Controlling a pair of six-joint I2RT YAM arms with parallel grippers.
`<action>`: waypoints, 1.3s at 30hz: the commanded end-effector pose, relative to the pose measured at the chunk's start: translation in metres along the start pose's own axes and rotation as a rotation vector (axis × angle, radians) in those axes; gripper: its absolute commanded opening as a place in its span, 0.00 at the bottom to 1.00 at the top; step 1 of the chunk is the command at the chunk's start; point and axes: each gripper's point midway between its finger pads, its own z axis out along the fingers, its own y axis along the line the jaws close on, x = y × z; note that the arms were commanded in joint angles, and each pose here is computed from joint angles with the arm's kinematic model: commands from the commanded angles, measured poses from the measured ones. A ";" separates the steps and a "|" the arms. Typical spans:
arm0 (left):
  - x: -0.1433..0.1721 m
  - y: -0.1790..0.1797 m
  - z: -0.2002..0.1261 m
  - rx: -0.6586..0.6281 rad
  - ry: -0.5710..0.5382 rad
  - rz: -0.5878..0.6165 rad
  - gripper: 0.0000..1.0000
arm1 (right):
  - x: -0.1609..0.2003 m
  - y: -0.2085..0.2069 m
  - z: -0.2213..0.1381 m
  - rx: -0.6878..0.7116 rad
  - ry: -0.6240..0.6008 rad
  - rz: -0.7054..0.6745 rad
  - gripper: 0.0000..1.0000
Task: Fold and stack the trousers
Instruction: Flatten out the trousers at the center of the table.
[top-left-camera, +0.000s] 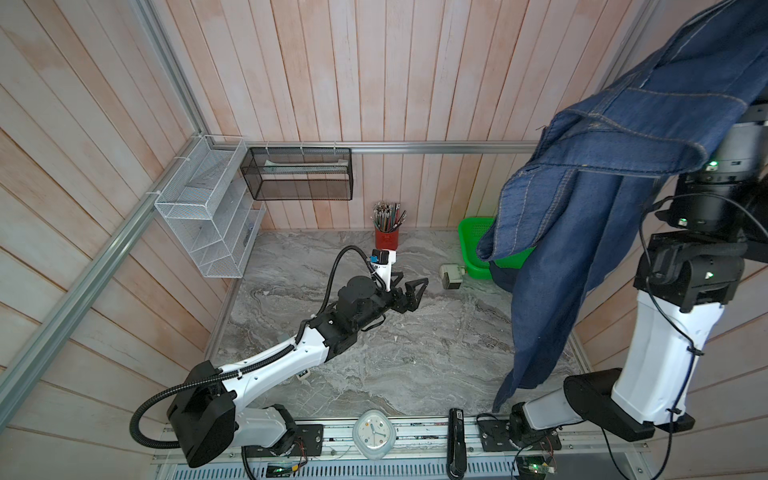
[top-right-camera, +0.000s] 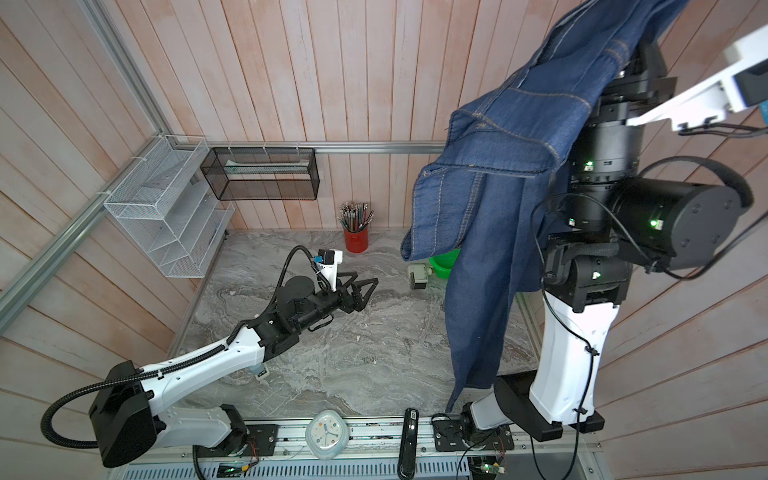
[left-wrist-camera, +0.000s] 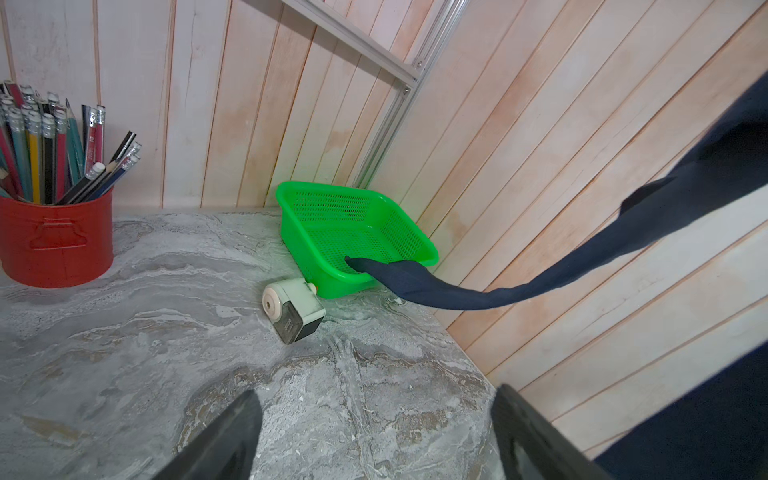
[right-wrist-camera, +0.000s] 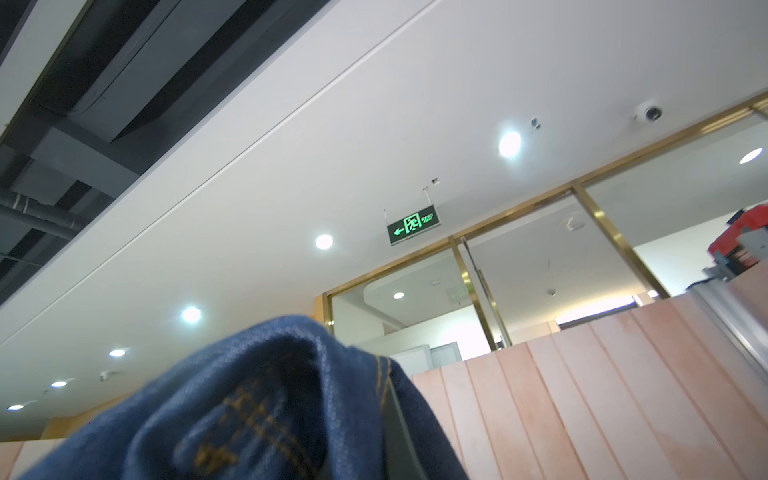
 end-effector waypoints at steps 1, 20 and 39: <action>-0.021 -0.010 -0.023 0.040 -0.102 0.058 0.93 | 0.050 0.012 0.007 -0.076 0.126 0.137 0.00; -0.096 0.002 -0.145 -0.167 -0.409 0.211 1.00 | 0.285 0.125 0.013 -0.293 0.455 0.529 0.00; -0.135 0.075 -0.226 -0.813 -0.467 0.397 1.00 | 0.309 0.114 -0.017 -0.266 0.596 0.534 0.00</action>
